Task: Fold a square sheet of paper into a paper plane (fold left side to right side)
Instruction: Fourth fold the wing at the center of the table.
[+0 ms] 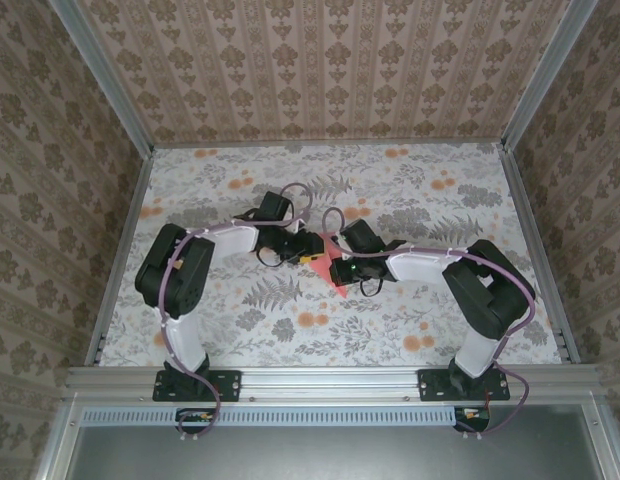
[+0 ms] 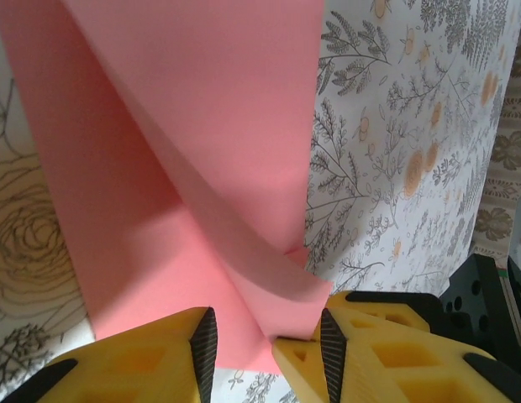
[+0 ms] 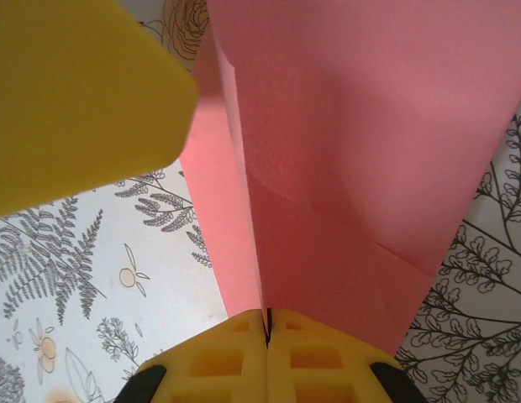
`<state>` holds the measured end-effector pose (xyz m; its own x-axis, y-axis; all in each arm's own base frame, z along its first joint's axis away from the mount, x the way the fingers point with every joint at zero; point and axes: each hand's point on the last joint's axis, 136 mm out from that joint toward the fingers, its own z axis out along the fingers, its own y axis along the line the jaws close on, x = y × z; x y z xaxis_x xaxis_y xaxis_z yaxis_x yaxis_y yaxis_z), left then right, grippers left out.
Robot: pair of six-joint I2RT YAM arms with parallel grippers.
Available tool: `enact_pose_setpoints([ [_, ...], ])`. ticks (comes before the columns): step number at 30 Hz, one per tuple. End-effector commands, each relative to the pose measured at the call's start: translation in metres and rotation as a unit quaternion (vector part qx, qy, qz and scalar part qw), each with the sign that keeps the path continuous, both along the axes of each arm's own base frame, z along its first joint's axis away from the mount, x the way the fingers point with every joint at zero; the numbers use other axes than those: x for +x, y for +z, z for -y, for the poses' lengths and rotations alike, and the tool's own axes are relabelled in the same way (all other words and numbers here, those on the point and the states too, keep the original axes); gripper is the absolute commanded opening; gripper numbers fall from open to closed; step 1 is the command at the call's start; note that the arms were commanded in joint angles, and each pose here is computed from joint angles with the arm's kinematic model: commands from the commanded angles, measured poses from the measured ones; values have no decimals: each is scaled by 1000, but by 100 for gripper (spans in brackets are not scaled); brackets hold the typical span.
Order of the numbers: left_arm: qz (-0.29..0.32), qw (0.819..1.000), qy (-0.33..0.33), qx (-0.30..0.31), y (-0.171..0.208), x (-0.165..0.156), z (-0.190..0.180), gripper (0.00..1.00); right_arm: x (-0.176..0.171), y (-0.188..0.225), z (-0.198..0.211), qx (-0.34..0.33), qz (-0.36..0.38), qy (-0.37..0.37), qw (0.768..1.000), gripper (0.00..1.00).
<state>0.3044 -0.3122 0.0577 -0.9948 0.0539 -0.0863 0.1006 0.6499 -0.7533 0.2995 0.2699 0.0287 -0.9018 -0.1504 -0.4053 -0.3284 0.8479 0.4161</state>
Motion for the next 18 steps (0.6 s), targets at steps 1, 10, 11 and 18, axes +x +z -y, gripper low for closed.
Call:
enact_pose_setpoints([
  [1,4,1000,-3,-13,4,8,10,41,-2,9,-4,39,-10,-5,999,0],
  [10,-4,1000,-8,-2,-9,9,13,41,-1,5,0,63,-26,-24,997,0],
  [11,-5,1000,-8,-1,-10,8,13,41,-1,5,0,68,-28,-26,997,0],
  [18,-9,1000,-8,3,-15,9,14,43,0,5,-1,93,-43,-31,994,0],
])
